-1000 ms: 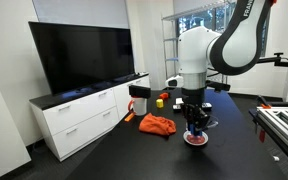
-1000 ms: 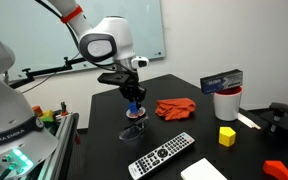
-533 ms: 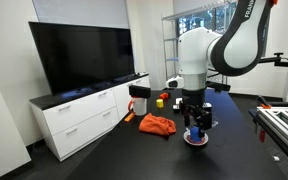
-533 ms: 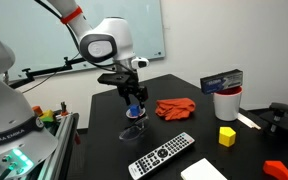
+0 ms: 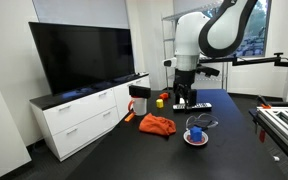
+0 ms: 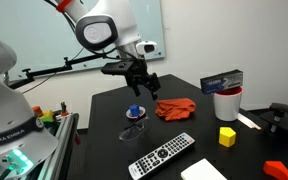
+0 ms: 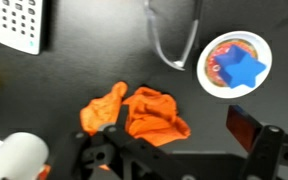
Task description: Put the blue block on the plate, then put the yellow block on the blue block, then put the orange block on the yellow block
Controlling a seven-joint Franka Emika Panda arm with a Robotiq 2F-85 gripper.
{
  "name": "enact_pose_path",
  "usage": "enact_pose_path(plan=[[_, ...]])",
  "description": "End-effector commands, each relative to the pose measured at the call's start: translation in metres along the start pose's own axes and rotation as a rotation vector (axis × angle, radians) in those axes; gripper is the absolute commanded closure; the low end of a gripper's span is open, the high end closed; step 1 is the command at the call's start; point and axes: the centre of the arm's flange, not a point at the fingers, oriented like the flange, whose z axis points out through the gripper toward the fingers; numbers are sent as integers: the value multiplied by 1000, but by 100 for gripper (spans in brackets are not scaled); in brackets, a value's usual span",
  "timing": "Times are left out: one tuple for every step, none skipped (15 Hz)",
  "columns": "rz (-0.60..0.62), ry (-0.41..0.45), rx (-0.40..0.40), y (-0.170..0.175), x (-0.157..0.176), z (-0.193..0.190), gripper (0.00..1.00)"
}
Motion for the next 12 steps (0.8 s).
enact_pose_path(plan=[[131,30,-98,71,-10,-32,0],[183,31,-128,95,-15,-39,0],[233,29,-145,116,-21,-34,0],[289,21,-168,138,-23,-37,0],[341,14,-180,156,-24,-33,0],[391,7,-196,174,-24,-31,0],[431,-3,-200,187,-21,-25,0],[469,-6,-205,200,-18,-18,0],[503,-12,-210,210,-13,-10,0],[533,-19,-214,220,-8,-4,0],[559,-26,-213,228,-2,8,0],[583,-37,-215,235,2,12,0]])
